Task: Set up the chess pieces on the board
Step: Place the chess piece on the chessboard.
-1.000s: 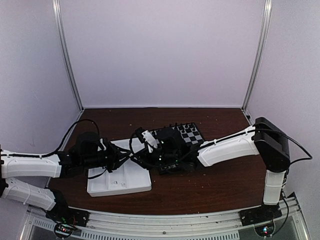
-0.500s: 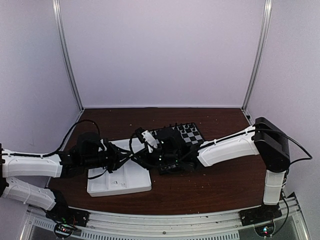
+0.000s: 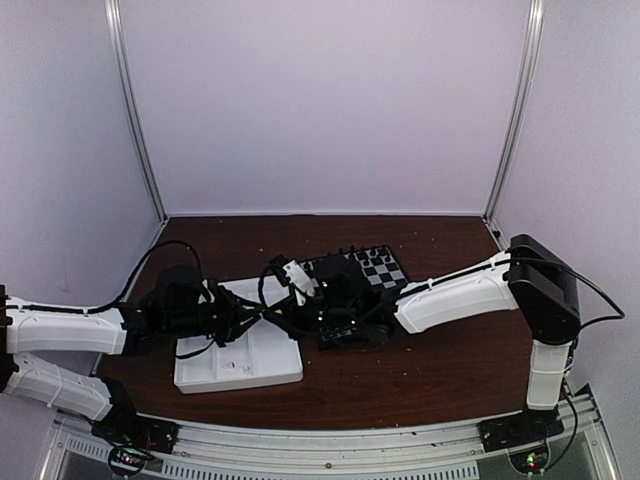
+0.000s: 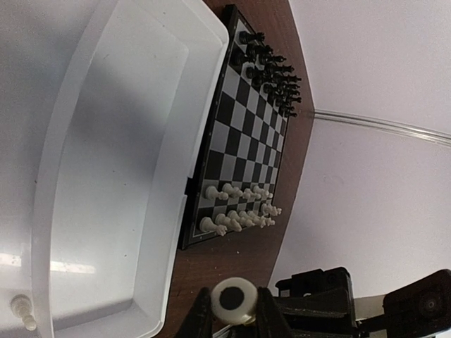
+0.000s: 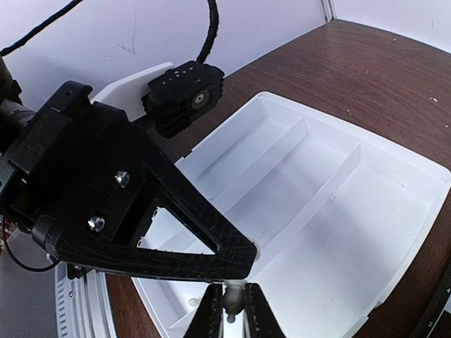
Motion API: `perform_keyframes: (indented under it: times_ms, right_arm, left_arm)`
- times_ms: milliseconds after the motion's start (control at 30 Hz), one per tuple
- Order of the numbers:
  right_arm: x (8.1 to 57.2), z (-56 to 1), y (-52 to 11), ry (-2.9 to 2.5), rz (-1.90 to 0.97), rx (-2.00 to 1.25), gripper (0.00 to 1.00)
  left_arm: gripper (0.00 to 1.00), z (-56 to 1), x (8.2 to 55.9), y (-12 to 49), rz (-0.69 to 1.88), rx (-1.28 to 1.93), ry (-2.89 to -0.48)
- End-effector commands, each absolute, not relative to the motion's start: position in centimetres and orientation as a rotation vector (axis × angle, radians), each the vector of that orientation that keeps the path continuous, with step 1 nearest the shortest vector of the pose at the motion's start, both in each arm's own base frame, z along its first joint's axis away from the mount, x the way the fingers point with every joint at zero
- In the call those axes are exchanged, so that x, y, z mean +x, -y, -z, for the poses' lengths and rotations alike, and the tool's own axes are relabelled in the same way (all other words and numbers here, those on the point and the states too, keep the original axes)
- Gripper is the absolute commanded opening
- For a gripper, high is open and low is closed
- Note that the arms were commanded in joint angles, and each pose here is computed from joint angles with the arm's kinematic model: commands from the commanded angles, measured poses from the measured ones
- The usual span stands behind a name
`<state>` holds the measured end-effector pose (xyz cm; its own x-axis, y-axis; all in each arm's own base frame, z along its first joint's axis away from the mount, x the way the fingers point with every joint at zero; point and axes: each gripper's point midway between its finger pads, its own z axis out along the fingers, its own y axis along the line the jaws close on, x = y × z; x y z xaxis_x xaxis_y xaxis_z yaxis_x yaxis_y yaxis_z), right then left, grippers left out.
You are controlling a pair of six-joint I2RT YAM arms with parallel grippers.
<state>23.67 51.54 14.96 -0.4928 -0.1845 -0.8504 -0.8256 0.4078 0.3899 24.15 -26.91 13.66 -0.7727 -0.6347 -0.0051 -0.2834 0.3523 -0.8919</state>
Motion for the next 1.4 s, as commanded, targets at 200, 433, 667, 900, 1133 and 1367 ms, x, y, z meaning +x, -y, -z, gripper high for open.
perform_keyframes:
  times_ms: [200, 433, 667, 900, 1133, 1367]
  right_arm:
    - [23.6, -16.7, -50.9, -1.906, -1.058, -0.868, 0.05]
    - [24.0, -16.9, -48.2, -1.969, -0.913, -0.883, 0.04]
    - [25.7, -18.1, -41.1, -2.115, -0.692, -0.858, 0.04]
    - [27.1, -18.0, -32.6, -2.328, -0.375, -0.858, 0.03]
    - [26.8, -17.1, -26.7, -2.547, -0.33, -0.802, 0.03]
    - [26.9, -15.8, -23.7, -2.727, -0.259, -0.783, 0.0]
  left_arm:
    - [0.35, -15.4, 24.2, 23.2, 1.225, -0.791, -2.182]
    - [0.66, -19.4, 23.0, 16.7, 1.013, -0.741, -2.052]
    - [0.66, -21.8, 21.7, 12.9, 0.833, -0.579, -2.005]
    - [0.66, -22.2, 21.4, 12.2, 0.749, -0.506, -2.028]
    - [0.66, -22.2, 21.5, 12.0, 0.678, -0.468, -2.059]
    - [0.66, -22.1, 21.8, 13.0, 0.662, -0.4, -2.097]
